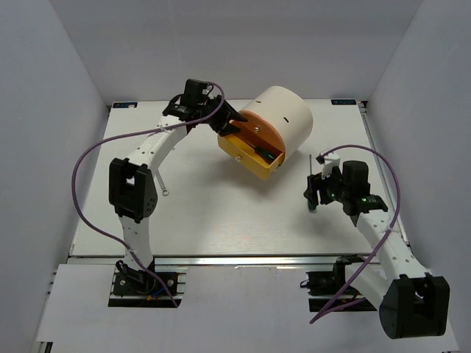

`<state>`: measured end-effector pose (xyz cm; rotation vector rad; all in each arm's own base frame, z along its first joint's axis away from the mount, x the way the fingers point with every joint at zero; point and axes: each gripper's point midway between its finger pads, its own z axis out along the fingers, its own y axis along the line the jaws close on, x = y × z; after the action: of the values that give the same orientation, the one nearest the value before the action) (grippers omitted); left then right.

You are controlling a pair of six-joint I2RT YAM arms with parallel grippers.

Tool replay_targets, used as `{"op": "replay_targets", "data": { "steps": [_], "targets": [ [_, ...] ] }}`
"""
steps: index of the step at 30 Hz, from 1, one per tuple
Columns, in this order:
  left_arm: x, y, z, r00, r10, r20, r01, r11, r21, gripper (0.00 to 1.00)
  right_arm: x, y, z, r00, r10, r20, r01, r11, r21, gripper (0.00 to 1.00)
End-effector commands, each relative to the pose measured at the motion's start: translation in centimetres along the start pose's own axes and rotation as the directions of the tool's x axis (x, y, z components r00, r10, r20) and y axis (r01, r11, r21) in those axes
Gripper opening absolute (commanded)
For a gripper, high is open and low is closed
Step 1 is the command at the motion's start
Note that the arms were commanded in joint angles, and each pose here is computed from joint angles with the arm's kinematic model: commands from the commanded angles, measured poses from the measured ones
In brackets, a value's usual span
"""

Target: Sort the tools into containers

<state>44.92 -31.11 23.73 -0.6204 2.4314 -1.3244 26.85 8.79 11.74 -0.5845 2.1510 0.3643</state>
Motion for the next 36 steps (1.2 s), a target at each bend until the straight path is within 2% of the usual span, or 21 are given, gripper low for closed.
{"op": "replay_targets", "data": {
  "steps": [1,3,4,5,7,9,10,11,12,13,14,17,18,21,27,32,36],
  "targets": [
    [-0.5,-6.1,-4.2,0.990,0.122,0.066,-0.130,0.982,0.134,0.54,-1.3,-1.3,0.1,0.998,0.049,0.033,-0.051,0.996,0.066,0.68],
    [-1.8,-6.8,-5.5,0.976,0.181,0.123,-0.196,0.972,0.128,0.49,-1.6,-1.8,0.2,0.994,0.097,0.040,-0.101,0.990,0.096,0.66],
    [-2.2,-8.0,-7.1,0.963,0.216,0.161,-0.239,0.960,0.144,0.35,-1.4,-2.3,0.5,0.989,0.147,0.031,-0.150,0.981,0.125,0.66],
    [-3.3,-7.8,-8.3,0.943,0.265,0.202,-0.294,0.946,0.133,0.28,-1.2,-2.6,0.7,0.985,0.171,0.029,-0.174,0.974,0.147,0.65],
    [-4.8,-7.0,-11.4,0.904,0.317,0.288,-0.356,0.930,0.092,0.24,-0.9,-3.5,1.0,0.976,0.217,0.030,-0.218,0.956,0.195,0.65],
    [-5.1,-6.0,-13.5,0.876,0.347,0.335,-0.391,0.917,0.075,0.31,-0.3,-3.7,1.5,0.970,0.242,0.015,-0.240,0.948,0.210,0.66],
    [-4.9,-6.6,-16.8,0.842,0.360,0.402,-0.422,0.904,0.074,0.46,0.0,-3.6,1.7,0.964,0.267,0.010,-0.264,0.942,0.210,0.66],
    [-4.7,-4.2,-16.5,0.837,0.371,0.402,-0.420,0.907,0.039,0.54,0.3,-3.6,1.9,0.960,0.279,0.002,-0.273,0.939,0.209,0.66],
    [-4.4,-3.6,-17.5,0.823,0.378,0.424,-0.430,0.902,0.029,0.60,0.9,-3.8,2.2,0.955,0.295,-0.016,-0.285,0.933,0.222,0.66],
    [-3.6,-4.1,-19.9,0.788,0.387,0.479,-0.456,0.890,0.030,0.69,1.4,-3.9,2.5,0.951,0.309,-0.021,-0.297,0.927,0.230,0.66],
    [-3.1,-2.0,-19.5,0.791,0.388,0.473,-0.442,0.897,0.004,0.71,1.8,-4.1,2.7,0.945,0.327,-0.025,-0.311,0.918,0.245,0.66],
    [-1.5,-1.1,-21.9,0.754,0.385,0.532,-0.450,0.893,-0.007,0.74,2.9,-4.2,3.4,0.937,0.346,-0.053,-0.321,0.911,0.259,0.66],
    [-1.1,0.6,-21.4,0.768,0.377,0.518,-0.427,0.904,-0.025,0.74,3.3,-4.2,3.7,0.931,0.359,-0.069,-0.330,0.907,0.261,0.66],
    [0.0,2.3,-21.9,0.770,0.360,0.528,-0.402,0.915,-0.036,0.75,3.8,-4.6,4.5,0.912,0.403,-0.076,-0.368,0.886,0.283,0.66],
    [0.7,3.7,-22.7,0.762,0.350,0.545,-0.379,0.923,-0.064,0.76,4.0,-5.7,7.2,0.873,0.477,-0.101,-0.426,0.847,0.318,0.63],
    [0.7,4.4,-22.5,0.766,0.358,0.534,-0.371,0.925,-0.087,0.76,3.3,-6.3,8.3,0.899,0.431,-0.080,-0.379,0.856,0.352,0.60],
    [0.9,5.0,-22.2,0.774,0.350,0.527,-0.360,0.929,-0.089,0.76,3.6,-6.6,8.8,0.897,0.436,-0.067,-0.383,0.846,0.371,0.59]
  ]
}}
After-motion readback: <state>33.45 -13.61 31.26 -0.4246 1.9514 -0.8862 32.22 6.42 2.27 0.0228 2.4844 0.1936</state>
